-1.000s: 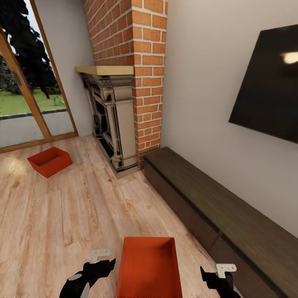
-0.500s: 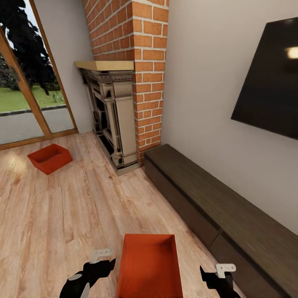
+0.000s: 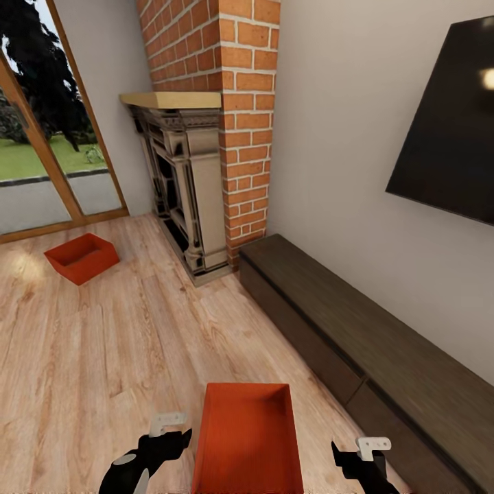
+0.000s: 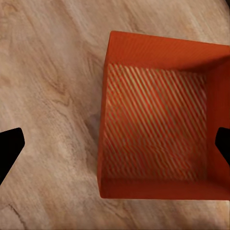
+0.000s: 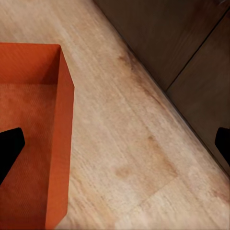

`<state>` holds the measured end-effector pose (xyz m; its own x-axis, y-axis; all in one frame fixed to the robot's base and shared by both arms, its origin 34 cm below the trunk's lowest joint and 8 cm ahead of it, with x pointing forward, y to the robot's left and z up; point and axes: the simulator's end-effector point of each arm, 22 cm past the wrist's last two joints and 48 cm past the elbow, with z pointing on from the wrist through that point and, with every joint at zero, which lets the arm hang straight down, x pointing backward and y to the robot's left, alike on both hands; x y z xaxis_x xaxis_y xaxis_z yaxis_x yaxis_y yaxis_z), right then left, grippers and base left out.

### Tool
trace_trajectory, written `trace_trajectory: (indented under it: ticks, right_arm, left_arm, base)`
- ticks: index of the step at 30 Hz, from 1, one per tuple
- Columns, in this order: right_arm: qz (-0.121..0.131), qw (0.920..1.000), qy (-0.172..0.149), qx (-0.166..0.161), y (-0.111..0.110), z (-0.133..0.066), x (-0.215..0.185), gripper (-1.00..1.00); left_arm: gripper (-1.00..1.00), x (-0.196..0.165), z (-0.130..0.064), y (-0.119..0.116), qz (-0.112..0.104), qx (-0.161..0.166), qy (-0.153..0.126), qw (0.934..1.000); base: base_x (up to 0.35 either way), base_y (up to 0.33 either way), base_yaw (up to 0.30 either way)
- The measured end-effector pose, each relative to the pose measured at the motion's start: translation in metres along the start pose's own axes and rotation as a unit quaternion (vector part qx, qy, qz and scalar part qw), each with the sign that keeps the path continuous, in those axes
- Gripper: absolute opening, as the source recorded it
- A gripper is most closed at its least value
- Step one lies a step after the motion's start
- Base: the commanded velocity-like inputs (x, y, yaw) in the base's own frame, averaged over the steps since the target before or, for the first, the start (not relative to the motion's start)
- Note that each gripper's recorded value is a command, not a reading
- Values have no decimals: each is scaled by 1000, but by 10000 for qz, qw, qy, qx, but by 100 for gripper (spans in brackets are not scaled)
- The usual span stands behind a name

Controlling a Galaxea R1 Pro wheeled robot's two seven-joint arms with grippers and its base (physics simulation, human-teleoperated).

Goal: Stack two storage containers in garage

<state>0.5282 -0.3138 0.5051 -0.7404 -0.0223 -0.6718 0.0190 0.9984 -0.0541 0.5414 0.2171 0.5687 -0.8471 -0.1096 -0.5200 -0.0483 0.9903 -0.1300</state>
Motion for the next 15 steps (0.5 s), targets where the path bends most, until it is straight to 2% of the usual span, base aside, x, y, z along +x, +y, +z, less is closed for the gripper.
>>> trace_trajectory:
  ticks: [12,15]
  right_arm:
    - [-7,10000,97,-10,1,1,10,100]
    - [-6,9999,121,-13,1,2,12,100]
  left_arm:
    - [100,9,4,1,-11,-8,98,10000]
    - [100,11,5,1,-15,-8,126,9999]
  base:
    - [0,0,0]
    - [0,0,-82]
